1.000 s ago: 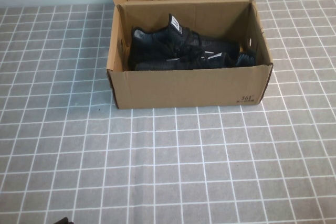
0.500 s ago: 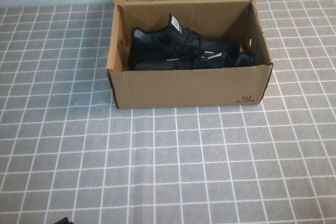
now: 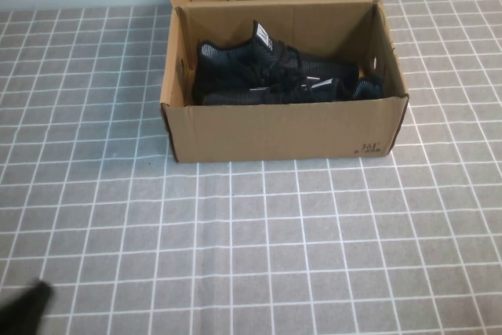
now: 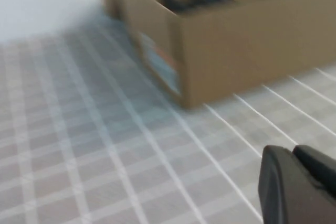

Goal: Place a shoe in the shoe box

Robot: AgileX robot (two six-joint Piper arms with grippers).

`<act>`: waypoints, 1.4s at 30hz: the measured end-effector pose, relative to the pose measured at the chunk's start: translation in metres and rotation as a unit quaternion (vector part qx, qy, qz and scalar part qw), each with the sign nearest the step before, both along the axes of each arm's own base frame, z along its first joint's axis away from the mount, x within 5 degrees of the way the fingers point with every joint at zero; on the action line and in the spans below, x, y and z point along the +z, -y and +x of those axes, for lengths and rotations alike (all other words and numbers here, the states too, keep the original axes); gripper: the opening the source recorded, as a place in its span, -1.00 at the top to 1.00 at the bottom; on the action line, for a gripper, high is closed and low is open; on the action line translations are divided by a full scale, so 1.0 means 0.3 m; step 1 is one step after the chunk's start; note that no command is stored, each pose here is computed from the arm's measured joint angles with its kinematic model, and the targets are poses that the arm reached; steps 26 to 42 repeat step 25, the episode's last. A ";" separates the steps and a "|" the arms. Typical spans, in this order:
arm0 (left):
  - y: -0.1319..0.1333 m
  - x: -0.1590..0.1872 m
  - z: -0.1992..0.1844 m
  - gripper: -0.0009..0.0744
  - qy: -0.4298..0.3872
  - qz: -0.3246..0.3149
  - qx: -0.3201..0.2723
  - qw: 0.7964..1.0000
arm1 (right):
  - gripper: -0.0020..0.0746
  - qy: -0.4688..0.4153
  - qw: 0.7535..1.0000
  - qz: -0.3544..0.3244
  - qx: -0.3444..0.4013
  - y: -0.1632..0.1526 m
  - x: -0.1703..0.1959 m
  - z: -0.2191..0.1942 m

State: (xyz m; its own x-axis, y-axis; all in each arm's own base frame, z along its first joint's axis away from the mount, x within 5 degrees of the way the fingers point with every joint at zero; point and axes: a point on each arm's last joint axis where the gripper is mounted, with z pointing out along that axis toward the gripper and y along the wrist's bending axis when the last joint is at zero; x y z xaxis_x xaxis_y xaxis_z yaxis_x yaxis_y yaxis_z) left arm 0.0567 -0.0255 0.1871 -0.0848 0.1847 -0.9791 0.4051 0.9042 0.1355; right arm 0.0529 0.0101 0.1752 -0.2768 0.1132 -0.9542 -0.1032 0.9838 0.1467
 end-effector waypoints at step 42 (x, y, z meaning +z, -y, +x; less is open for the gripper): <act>-0.060 -0.057 -0.017 0.98 -0.084 0.003 0.134 0.987 | 0.99 0.001 1.000 0.000 0.000 0.000 0.000 0.000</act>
